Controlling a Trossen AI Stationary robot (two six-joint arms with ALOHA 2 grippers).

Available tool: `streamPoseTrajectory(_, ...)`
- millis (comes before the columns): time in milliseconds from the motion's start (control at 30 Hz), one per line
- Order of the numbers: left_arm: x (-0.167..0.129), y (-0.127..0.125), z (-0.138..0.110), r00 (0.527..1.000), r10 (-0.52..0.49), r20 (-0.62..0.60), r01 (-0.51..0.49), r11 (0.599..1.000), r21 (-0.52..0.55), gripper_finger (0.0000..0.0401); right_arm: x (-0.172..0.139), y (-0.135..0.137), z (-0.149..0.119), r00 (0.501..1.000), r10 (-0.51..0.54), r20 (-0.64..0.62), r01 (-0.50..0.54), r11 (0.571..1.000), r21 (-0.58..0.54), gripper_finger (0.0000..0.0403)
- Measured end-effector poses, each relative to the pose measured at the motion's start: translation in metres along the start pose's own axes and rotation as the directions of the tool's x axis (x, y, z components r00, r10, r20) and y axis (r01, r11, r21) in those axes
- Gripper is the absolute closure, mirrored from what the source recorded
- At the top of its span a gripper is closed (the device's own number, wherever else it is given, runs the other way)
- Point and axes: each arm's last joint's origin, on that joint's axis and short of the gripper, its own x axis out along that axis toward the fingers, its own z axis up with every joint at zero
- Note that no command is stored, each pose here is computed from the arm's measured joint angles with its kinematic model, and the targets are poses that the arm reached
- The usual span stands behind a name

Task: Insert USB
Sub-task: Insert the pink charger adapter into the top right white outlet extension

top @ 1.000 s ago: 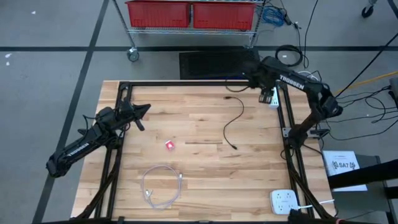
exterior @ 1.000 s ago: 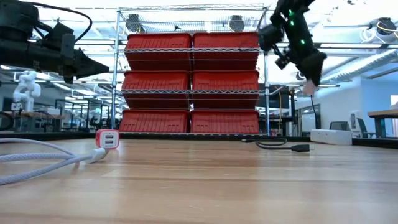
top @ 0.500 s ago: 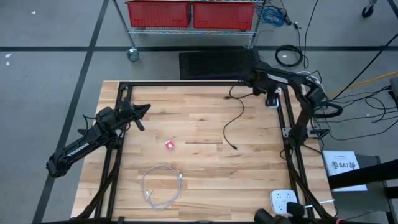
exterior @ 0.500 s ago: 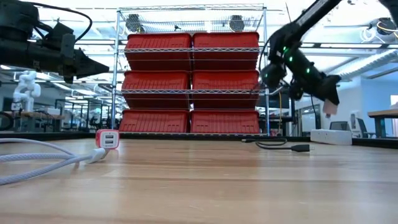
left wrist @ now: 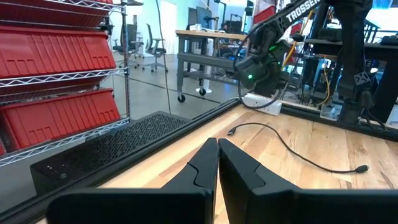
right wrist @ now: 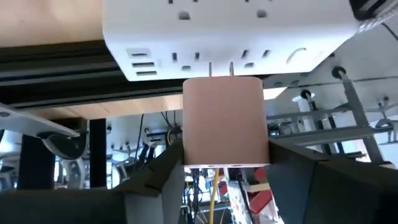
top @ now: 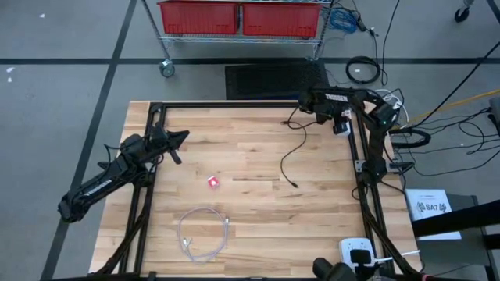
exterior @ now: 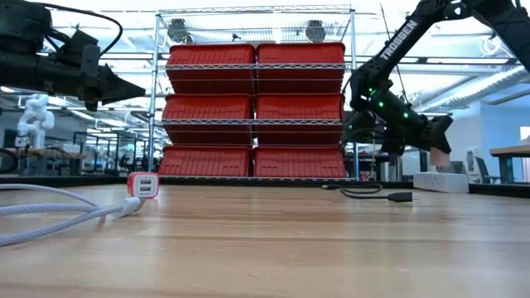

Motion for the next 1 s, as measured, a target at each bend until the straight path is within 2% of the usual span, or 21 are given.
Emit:
streamPoseTrajectory(433,0.000,0.000,0.000,1.000,0.000,0.001,0.000,1.000,0.000,0.0381,0.002,0.020,0.008,0.999,0.038,-0.007,-0.038,0.998,-0.045,0.0244)
streamPoseTrajectory(1000,0.000,0.000,0.000,1.000,0.000,0.000,0.000,1.000,0.000,0.0381,0.012,0.026,0.017,1.000,0.014,0.017,-0.013,0.999,-0.050,0.0244)
